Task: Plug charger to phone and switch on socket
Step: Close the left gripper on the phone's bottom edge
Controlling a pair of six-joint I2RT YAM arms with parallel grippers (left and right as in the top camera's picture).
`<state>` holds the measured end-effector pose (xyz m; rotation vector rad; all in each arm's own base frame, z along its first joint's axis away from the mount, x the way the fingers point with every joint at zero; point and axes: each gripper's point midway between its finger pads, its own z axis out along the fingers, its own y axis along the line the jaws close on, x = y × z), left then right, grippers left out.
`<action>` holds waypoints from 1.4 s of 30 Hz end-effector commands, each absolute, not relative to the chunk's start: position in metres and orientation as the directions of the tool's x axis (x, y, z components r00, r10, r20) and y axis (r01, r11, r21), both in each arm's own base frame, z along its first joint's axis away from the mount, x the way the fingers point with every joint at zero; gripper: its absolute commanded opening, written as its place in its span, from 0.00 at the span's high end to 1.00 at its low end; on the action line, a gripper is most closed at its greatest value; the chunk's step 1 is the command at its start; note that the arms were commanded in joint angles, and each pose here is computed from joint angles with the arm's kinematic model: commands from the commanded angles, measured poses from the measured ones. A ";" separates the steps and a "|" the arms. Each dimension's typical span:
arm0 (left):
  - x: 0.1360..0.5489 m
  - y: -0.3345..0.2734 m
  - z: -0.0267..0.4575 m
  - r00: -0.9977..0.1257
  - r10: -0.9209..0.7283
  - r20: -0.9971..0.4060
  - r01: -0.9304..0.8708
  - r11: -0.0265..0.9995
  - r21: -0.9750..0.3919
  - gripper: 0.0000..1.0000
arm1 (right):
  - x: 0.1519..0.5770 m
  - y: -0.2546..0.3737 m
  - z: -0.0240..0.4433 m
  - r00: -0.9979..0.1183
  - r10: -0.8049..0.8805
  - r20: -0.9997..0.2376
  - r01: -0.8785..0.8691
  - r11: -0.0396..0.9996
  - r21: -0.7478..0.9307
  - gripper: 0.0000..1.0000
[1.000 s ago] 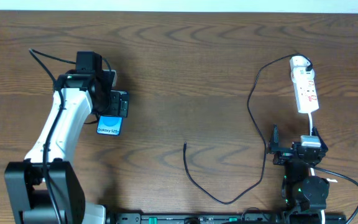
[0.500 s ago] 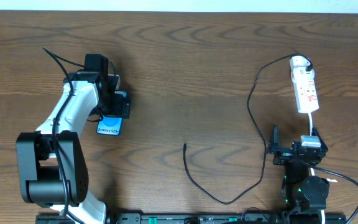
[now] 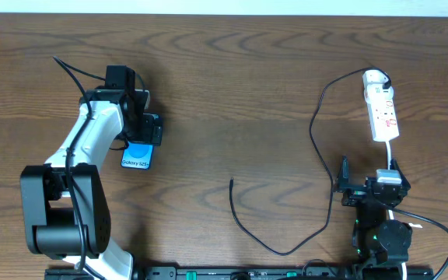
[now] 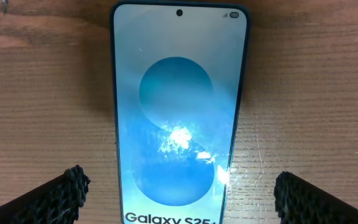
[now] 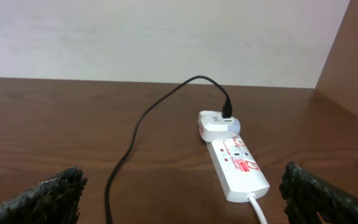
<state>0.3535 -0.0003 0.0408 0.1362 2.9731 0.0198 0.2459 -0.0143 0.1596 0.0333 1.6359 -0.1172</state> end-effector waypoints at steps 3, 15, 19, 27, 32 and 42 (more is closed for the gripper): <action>0.355 0.001 0.036 -0.983 0.104 -0.153 0.100 0.994 0.034 0.02 | 0.246 -0.012 0.160 -0.067 -0.052 -0.996 0.085 0.995 -0.057 0.01; 0.353 0.001 0.012 -0.990 0.104 -0.098 0.102 0.994 0.032 0.02 | 0.246 -0.012 0.160 -0.067 -0.052 -0.996 0.085 0.995 -0.057 0.01; 0.352 0.001 0.003 -0.991 0.108 -0.080 0.106 0.994 0.030 0.02 | 0.246 -0.012 0.159 -0.067 -0.052 -0.996 0.085 0.995 -0.057 0.01; 0.354 0.001 0.003 -0.989 0.123 -0.087 0.121 0.992 0.033 0.02 | 0.246 -0.012 0.159 -0.067 -0.052 -0.996 0.085 0.995 -0.057 0.01; 0.358 0.001 0.003 -0.987 0.124 -0.103 0.121 0.992 0.035 0.02 | 0.246 -0.012 0.160 -0.067 -0.052 -0.996 0.085 0.995 -0.057 0.01; 0.363 0.001 0.004 -0.984 0.130 -0.122 0.126 0.991 0.038 0.02 | 0.246 -0.012 0.159 -0.067 -0.052 -0.996 0.085 0.995 -0.057 0.01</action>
